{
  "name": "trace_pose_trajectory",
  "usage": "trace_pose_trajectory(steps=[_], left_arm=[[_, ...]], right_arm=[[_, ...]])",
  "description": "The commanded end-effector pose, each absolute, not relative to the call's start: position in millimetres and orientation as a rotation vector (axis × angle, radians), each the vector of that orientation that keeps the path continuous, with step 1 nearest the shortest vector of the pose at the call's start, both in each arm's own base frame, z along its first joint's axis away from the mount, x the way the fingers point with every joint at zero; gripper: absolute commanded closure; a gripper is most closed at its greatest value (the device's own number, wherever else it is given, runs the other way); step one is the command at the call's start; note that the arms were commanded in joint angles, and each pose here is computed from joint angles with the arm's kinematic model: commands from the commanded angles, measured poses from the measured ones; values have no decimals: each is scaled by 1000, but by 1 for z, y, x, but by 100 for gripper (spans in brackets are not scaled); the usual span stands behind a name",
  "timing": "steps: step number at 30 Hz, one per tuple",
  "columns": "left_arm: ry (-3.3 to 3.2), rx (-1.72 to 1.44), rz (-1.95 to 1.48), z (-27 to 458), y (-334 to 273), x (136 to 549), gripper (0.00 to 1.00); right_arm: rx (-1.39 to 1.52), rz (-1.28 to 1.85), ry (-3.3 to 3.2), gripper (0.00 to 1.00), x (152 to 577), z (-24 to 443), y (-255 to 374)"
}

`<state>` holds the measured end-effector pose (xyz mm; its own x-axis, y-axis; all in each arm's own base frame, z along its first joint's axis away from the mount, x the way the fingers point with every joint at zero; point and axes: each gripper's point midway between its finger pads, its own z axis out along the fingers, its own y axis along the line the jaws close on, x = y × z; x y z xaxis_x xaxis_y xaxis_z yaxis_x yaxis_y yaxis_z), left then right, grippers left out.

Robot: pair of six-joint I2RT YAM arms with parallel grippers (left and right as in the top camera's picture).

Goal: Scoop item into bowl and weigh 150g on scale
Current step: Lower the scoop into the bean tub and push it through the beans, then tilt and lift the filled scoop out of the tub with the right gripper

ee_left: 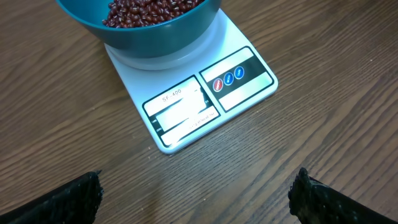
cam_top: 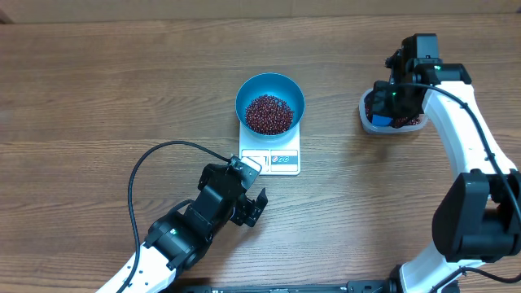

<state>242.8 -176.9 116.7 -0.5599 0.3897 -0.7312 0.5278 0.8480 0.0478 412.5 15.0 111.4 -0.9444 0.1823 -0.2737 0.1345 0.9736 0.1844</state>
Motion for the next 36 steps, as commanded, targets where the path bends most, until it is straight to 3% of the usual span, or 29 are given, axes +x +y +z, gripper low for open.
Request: trace_pose_trajectory(steps=[1, 10, 36], left_arm=[[2237, 655, -221, 116, -177, 243, 1], [2237, 655, -221, 116, -177, 243, 0], [2236, 655, -221, 116, -177, 243, 1]], right_arm=[[253, 419, 2806, 96, 408, 121, 24], [330, 668, 2740, 96, 408, 133, 10], [474, 809, 2644, 96, 396, 143, -47]])
